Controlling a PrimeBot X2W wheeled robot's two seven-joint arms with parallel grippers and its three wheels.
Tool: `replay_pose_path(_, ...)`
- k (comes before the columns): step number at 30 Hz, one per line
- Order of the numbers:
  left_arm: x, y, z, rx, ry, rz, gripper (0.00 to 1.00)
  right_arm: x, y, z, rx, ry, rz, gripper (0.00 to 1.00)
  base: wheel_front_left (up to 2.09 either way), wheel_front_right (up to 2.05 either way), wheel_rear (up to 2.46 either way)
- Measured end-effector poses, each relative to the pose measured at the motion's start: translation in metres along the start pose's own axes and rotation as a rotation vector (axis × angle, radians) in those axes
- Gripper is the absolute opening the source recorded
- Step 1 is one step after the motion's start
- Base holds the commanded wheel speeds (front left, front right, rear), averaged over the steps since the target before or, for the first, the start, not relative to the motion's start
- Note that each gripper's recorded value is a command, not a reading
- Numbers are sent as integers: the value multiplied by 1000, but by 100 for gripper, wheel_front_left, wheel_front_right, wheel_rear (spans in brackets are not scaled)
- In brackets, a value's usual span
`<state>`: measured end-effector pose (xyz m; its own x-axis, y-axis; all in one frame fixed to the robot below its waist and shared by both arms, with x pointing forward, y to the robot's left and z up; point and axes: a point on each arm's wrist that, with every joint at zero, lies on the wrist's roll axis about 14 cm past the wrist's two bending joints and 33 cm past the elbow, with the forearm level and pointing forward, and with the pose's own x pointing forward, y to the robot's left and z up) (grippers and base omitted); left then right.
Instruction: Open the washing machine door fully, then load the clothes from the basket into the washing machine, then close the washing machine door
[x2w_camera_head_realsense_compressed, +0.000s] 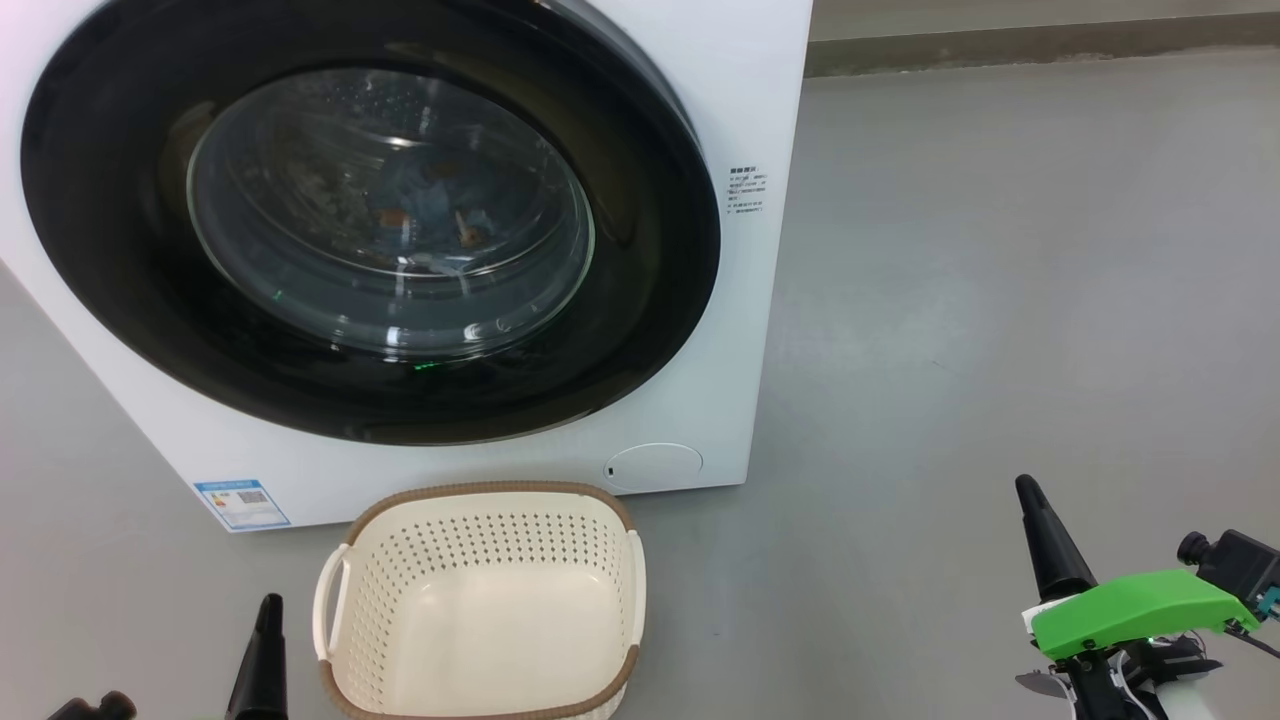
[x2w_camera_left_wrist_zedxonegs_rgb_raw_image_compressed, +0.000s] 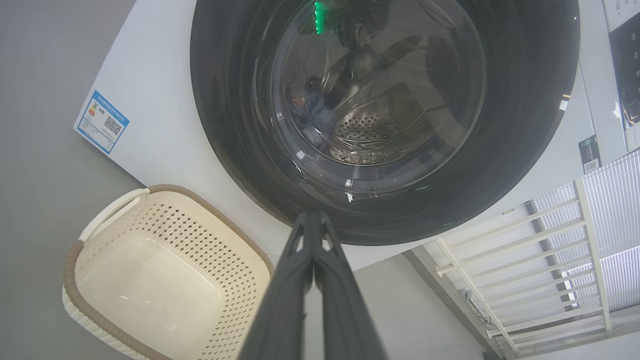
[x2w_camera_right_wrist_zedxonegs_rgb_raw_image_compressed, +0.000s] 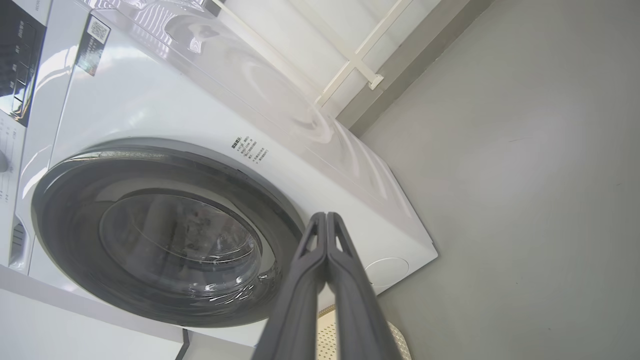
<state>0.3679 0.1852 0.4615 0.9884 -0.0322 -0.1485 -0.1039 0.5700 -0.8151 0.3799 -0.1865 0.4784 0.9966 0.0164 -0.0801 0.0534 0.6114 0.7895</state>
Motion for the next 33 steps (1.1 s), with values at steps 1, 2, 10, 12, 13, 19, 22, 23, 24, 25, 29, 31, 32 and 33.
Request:
replay_pose_path(1,0,0,1,-11,-3,2,0,0,-1,1,7,1,-3,0,0,0,0)
replay_pose_path(2,0,1,1,-22,-2,4,0,0,-1,2,15,-3,-5,0,0,0,0)
replay_pose_path(10,0,3,2,-94,-3,13,0,1,0,3,95,-1,-5,0,0,0,0)
replay_pose_path(12,-1,3,2,-114,-1,14,0,1,-1,5,125,-9,-8,0,0,0,0)
replay_pose_path(13,0,3,1,-124,0,14,0,1,-1,6,135,-10,-9,0,0,0,0)
replay_pose_path(19,4,-4,5,-194,-10,-5,0,2,-1,6,208,-10,-9,0,0,0,0)
replay_pose_path(22,3,-3,6,-217,-12,-2,0,2,0,6,231,-10,-9,0,0,0,0)
replay_pose_path(23,3,-3,6,-224,-11,-2,0,3,0,7,246,-13,-9,0,0,0,0)
replay_pose_path(24,3,-3,6,-233,-9,-2,0,3,0,8,263,-16,-10,0,0,0,0)
replay_pose_path(25,3,-3,6,-246,-11,-1,0,3,-1,10,275,-20,-11,0,0,0,0)
replay_pose_path(29,3,-3,6,-282,-8,-2,0,3,0,10,300,-20,-10,0,0,0,0)
replay_pose_path(31,3,-2,6,-297,-9,-1,0,3,0,10,332,-19,-9,0,0,0,0)
replay_pose_path(32,3,-2,6,-307,-11,-1,0,3,0,11,344,-20,-12,0,0,0,0)
replay_pose_path(33,3,-3,6,-320,-11,-5,0,4,0,11,353,-21,-11,0,0,0,0)
